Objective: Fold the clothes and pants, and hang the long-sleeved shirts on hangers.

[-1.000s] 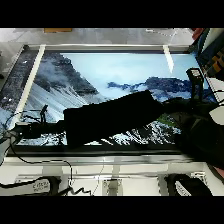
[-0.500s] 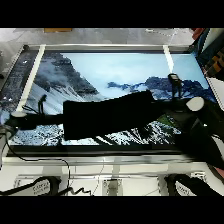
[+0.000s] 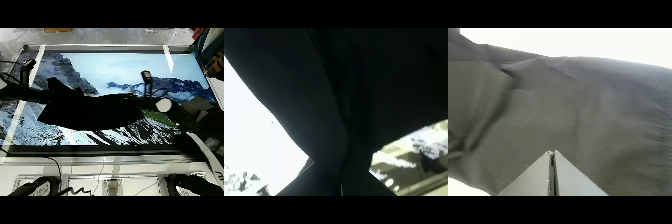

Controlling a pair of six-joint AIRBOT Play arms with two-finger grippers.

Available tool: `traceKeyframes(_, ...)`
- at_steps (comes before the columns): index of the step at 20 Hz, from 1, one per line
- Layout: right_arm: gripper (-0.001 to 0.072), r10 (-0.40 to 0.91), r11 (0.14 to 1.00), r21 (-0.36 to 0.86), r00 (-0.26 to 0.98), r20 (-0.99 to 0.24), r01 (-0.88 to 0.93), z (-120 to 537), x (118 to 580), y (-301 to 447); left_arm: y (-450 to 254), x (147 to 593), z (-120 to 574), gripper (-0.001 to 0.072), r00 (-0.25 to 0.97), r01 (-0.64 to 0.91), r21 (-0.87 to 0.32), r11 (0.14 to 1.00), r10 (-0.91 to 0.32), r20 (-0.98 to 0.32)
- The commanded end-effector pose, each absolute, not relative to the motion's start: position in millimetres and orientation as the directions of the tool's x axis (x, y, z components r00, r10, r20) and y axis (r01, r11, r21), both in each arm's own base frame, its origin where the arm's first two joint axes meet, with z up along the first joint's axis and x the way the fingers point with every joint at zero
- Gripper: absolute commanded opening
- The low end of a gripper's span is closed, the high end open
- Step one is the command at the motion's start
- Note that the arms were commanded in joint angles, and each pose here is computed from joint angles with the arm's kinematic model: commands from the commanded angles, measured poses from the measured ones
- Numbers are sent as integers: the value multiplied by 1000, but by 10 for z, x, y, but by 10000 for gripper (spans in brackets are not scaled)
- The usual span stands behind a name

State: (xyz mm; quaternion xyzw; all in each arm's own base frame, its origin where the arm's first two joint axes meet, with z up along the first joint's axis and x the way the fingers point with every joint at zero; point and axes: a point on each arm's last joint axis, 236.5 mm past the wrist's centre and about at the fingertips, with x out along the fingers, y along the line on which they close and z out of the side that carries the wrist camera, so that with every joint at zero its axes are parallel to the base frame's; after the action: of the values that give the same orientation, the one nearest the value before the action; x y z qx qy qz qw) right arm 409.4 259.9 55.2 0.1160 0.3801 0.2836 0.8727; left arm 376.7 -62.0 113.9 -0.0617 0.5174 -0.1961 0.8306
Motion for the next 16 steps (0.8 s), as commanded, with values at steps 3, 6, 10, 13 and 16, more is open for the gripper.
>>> traceKeyframes(3,27,658,746,462,423,-623,-479,337,4077,3422,-778,3680,1383,6,378,272,-243,931,-335,-863)
traceKeyframes(6,27,672,725,485,349,-653,-490,62,4073,3807,-808,3666,1448,7,390,279,-244,929,-342,-855)
traceKeyframes(10,27,685,698,533,232,-690,-478,-335,3987,4311,-647,3629,1700,7,479,262,-188,946,-297,-826)
traceKeyframes(13,27,711,660,544,200,-674,-518,-362,3947,4710,-547,3631,1993,8,580,243,-163,956,-278,-766)
traceKeyframes(16,27,737,639,580,185,-650,-505,-370,3855,5075,-554,3599,2064,8,597,247,-157,956,-278,-753)
